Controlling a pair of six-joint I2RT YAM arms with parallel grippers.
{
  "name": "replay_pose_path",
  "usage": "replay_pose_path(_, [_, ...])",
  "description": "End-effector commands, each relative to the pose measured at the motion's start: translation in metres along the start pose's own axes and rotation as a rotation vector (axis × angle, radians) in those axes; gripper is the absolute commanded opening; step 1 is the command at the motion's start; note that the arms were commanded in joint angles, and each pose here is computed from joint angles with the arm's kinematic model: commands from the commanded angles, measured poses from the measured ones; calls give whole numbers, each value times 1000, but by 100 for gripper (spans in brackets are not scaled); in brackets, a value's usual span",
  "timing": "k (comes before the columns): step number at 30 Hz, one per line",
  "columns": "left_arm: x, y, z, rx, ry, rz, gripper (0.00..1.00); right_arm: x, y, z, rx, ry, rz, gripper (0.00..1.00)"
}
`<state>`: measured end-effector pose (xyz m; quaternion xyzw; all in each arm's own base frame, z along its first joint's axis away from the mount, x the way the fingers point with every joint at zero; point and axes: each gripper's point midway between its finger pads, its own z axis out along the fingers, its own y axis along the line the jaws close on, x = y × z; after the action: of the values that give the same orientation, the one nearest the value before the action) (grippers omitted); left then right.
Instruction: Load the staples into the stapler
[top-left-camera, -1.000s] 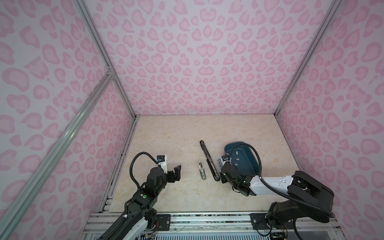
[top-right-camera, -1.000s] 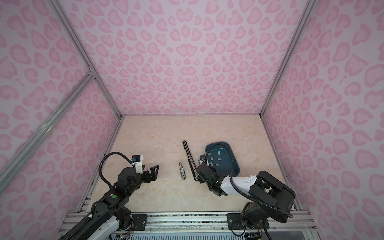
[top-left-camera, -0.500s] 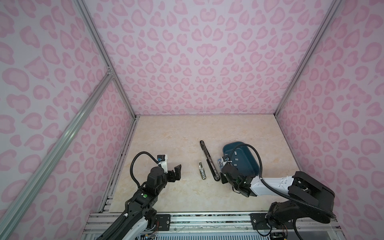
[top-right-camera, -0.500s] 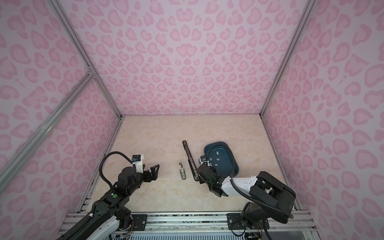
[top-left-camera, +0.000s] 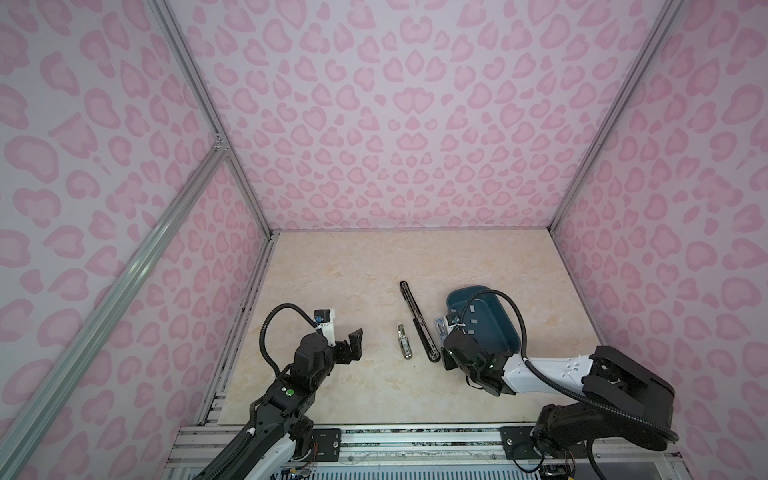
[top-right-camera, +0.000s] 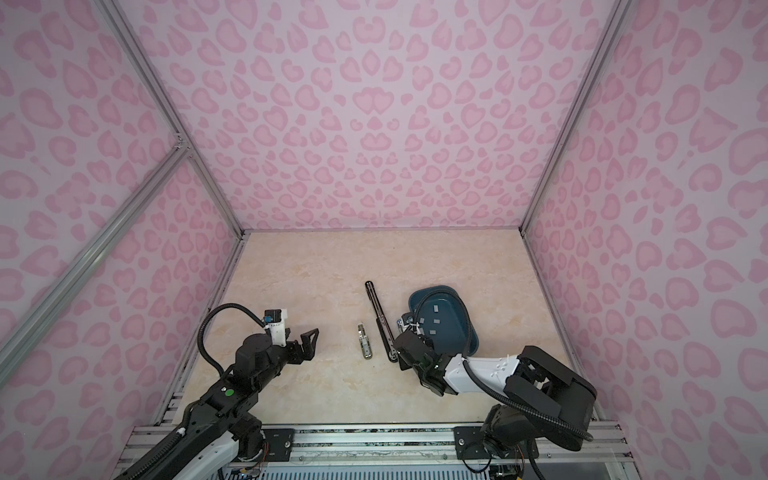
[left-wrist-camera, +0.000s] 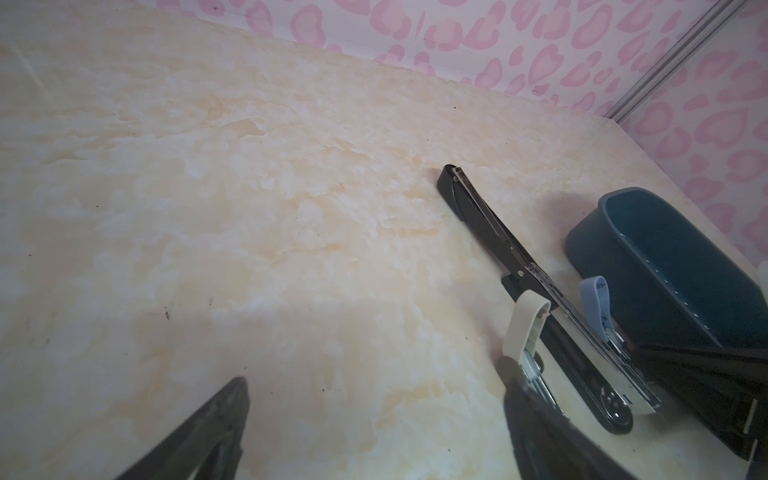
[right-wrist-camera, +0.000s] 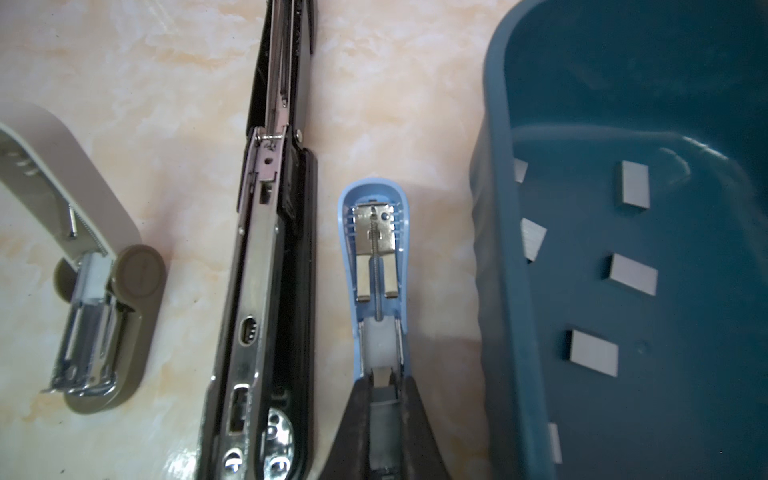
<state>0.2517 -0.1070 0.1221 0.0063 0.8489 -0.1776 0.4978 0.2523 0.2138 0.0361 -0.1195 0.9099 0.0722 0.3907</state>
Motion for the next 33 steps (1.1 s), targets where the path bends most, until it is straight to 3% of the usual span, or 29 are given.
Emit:
replay_pose_path(1, [-12,-4,-1,10,-41,5,97,6,-2,-1,7,18,7,11])
replay_pose_path(11, [-12,-4,-2,9,-42,5,97,2,-2,-4,12,11,6,27])
replay_pose_path(18, [-13,-4,-2,10,-45,7,97,-10,-3,-13,14,-12,3,31])
replay_pose_path(24, [-13,-2,-1,-6,-40,4,97,-46,-7,-38,46,-66,16,33])
replay_pose_path(29, [-11,0,1,-21,-27,6,97,-79,-37,-68,128,-145,103,34])
replay_pose_path(33, [-13,1,2,-31,-29,9,97,-87,-93,-74,251,-154,256,28])
